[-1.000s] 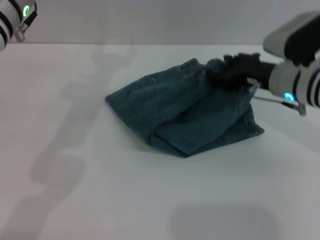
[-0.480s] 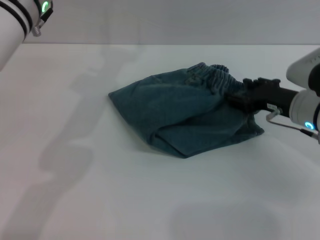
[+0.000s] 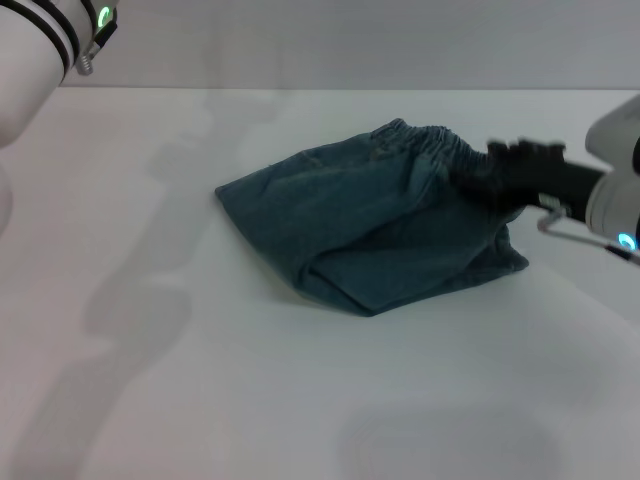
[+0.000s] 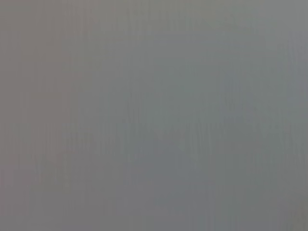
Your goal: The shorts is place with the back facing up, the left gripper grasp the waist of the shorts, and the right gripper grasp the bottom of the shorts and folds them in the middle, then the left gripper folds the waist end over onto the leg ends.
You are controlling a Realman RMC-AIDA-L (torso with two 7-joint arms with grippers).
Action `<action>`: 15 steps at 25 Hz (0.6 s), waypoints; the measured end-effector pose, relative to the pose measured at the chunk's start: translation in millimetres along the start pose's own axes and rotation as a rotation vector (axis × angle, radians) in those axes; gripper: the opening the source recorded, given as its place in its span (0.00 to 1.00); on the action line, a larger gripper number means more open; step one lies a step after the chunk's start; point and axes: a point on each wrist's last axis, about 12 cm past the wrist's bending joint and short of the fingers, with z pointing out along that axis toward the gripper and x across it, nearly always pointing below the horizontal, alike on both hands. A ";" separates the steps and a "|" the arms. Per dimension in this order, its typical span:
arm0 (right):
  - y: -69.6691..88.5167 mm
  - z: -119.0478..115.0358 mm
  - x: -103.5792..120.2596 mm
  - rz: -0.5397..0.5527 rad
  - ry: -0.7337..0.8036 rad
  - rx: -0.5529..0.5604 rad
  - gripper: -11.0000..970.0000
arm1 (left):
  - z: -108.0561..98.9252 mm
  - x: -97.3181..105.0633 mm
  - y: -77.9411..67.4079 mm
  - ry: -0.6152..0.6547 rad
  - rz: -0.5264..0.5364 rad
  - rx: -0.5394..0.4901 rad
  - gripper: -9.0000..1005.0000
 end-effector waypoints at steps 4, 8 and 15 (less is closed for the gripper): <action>3.4 -4.1 -22.3 -0.030 -0.107 -0.056 0.62 | -2.7 2.5 3.0 0.000 -0.003 -0.011 0.84; 4.1 -15.7 -43.7 -0.072 -0.263 -0.131 0.62 | -6.0 6.3 4.2 0.004 -0.007 -0.017 0.84; -11.3 -27.9 -42.9 -0.183 -0.529 0.033 0.62 | -14.5 14.7 5.5 -0.013 -0.015 -0.036 0.84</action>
